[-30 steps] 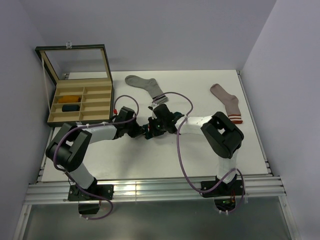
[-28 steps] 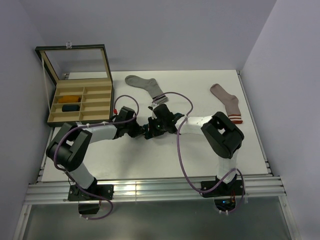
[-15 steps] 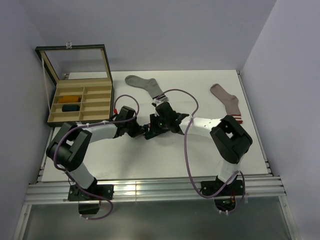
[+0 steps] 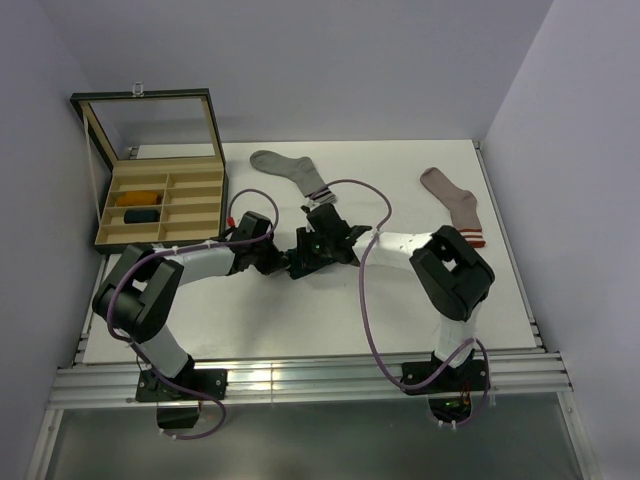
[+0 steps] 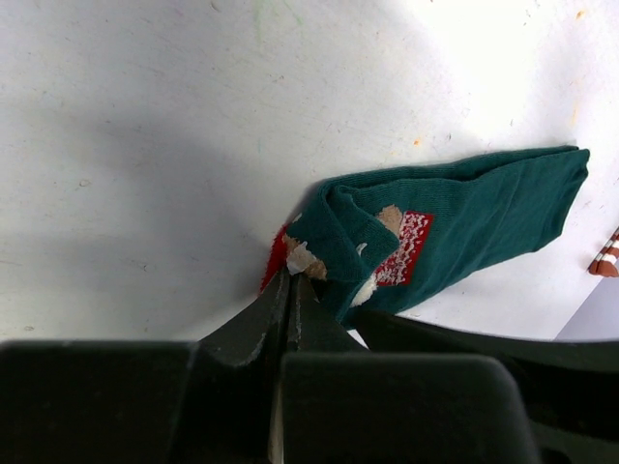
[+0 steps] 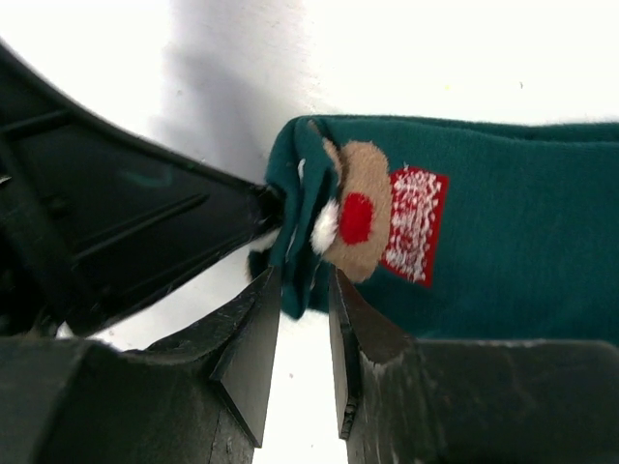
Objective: Roll the socks
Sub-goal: Roll the sock at the center of the board.
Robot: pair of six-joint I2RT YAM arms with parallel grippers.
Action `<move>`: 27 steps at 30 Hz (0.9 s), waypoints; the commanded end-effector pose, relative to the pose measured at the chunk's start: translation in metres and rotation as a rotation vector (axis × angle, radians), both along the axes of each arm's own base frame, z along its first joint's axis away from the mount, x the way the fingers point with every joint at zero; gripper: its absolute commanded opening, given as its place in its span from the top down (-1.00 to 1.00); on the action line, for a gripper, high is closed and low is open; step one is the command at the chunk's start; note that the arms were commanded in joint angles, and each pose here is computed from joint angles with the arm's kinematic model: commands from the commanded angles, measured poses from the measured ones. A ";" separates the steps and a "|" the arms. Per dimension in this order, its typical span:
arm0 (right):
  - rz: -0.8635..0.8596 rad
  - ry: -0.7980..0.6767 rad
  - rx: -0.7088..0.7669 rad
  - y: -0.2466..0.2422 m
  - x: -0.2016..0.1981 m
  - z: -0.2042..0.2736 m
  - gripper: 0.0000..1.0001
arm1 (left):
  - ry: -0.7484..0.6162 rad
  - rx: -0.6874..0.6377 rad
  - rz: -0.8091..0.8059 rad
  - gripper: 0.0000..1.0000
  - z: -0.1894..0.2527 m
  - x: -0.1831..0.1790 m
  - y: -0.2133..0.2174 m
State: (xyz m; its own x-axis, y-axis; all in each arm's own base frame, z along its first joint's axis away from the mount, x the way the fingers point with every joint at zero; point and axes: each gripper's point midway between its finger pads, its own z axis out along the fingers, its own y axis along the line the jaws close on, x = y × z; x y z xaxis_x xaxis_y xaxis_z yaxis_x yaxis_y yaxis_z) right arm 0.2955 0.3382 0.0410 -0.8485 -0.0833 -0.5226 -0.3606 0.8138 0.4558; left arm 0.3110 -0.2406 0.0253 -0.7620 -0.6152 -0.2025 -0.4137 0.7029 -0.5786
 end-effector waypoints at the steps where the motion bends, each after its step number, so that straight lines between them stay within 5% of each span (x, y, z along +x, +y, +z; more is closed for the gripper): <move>1: -0.013 -0.032 0.043 0.014 0.019 0.010 0.32 | -0.003 0.022 -0.006 0.93 0.001 0.005 -0.001; 27: -0.006 -0.023 0.087 0.021 0.018 0.023 0.37 | -0.002 0.030 -0.004 0.94 0.003 0.005 0.000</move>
